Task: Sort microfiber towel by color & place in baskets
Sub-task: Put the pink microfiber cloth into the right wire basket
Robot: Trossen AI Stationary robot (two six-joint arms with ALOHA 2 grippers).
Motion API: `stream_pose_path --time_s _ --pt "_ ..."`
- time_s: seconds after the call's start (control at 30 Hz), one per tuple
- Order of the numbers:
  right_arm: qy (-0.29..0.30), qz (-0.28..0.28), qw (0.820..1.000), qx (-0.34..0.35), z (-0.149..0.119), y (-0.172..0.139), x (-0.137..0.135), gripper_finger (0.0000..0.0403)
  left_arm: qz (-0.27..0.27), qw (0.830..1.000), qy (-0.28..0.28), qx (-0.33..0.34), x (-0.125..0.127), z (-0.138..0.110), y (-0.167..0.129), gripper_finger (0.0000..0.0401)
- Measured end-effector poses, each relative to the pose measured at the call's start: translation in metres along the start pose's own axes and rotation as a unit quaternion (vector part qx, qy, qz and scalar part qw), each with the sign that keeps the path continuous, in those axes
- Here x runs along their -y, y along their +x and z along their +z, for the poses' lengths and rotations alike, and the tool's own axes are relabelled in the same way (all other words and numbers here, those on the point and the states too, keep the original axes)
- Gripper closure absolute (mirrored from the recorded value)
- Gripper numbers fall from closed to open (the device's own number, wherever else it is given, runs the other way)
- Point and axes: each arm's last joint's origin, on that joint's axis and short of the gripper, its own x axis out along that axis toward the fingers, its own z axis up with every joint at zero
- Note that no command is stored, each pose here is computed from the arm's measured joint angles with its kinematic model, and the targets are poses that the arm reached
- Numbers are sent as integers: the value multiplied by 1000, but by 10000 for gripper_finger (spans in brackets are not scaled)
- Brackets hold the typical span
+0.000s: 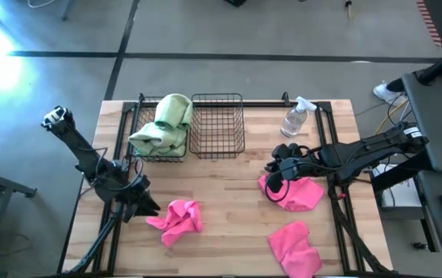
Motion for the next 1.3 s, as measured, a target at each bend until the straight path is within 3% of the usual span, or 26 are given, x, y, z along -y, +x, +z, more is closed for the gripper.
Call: stream_pose_path --time_s 0.4,0.77,1.1,1.3 --pt "29 1 1000 -2 0 0 0 335 -33 998 -37 23 -18 -16 16 274" --pt "29 1 1000 -2 0 0 0 335 17 1000 -19 16 -26 -25 31 274" --pt "25 2 1000 -2 0 0 0 335 -114 992 33 44 -2 -16 36 274" --pt "25 1 1000 -2 0 0 0 335 -107 991 64 44 -3 -19 41 274"
